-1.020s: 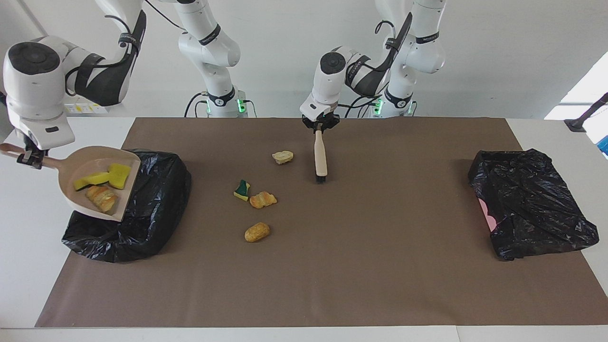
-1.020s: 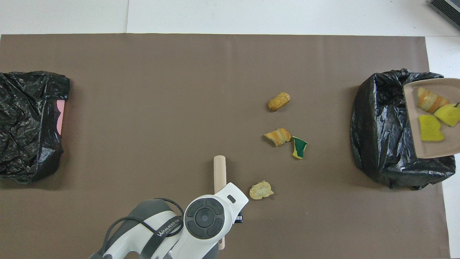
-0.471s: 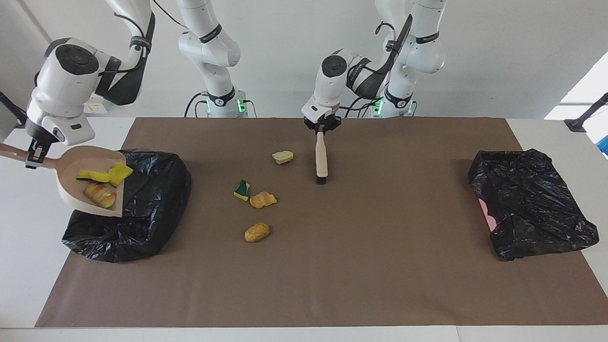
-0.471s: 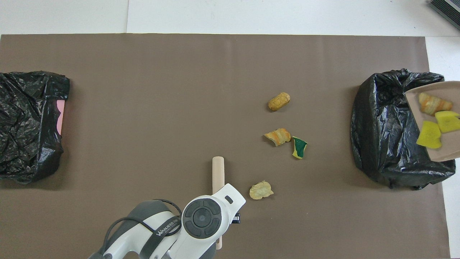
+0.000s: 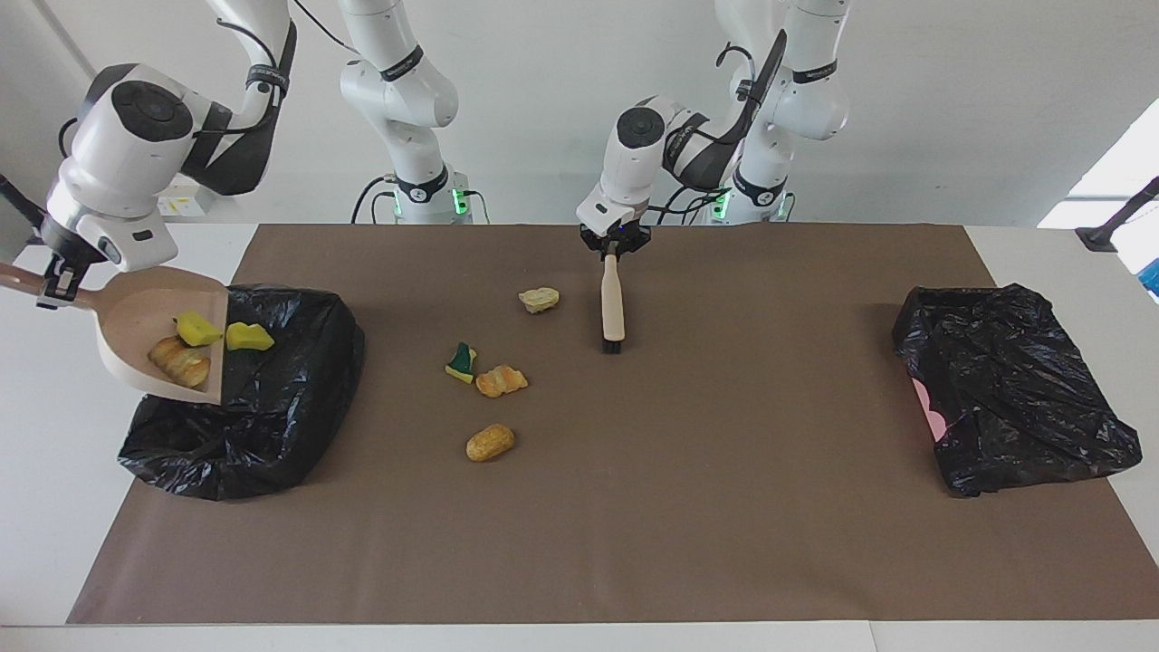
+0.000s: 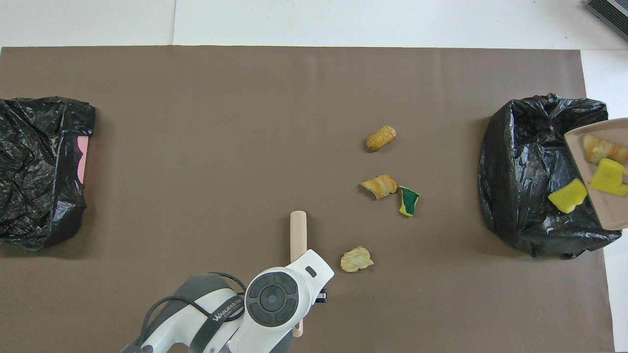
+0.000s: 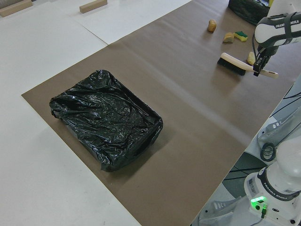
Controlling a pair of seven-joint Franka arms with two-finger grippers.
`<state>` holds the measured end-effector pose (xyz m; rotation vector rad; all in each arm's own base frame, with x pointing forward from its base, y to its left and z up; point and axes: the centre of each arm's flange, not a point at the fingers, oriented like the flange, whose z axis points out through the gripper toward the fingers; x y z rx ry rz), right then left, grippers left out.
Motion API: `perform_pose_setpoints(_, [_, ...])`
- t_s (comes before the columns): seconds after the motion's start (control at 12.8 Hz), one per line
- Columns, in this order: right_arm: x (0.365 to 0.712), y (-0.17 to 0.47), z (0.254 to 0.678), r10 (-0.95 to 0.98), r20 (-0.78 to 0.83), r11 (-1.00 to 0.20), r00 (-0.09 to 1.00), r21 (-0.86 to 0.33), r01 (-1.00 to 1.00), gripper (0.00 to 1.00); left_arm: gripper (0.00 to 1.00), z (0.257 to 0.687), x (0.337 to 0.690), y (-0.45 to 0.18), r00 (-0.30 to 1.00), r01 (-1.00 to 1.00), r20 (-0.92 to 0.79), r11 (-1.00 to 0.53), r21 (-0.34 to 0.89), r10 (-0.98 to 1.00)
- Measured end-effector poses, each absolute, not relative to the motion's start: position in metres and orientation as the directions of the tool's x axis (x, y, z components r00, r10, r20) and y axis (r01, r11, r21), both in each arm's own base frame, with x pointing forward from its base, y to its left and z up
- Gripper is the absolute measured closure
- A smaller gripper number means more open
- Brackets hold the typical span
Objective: Sweep and dump trash in bin
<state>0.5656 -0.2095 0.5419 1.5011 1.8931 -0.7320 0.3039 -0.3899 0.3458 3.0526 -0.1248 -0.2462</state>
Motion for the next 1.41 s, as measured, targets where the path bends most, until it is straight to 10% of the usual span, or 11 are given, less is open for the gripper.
perform_pose_setpoints(0.31, [0.563,-0.192,0.561,0.577,-0.791,0.223,-0.203,-0.086,0.971,0.69,0.74,0.342,0.304,-0.388,0.985,-0.073,-0.149,-0.994,0.086,-0.086])
perform_pose_setpoints(0.78, [0.560,-0.193,0.569,0.568,-0.793,0.227,-0.220,-0.106,0.968,0.69,0.03,0.358,0.353,-0.354,0.990,0.009,-0.140,-0.995,0.099,-0.005])
perform_pose_setpoints(1.41, [0.559,-0.165,0.564,0.871,-0.490,0.014,0.042,0.110,0.994,0.69,0.00,0.421,0.458,-0.223,1.000,0.015,0.007,-0.999,0.051,0.015])
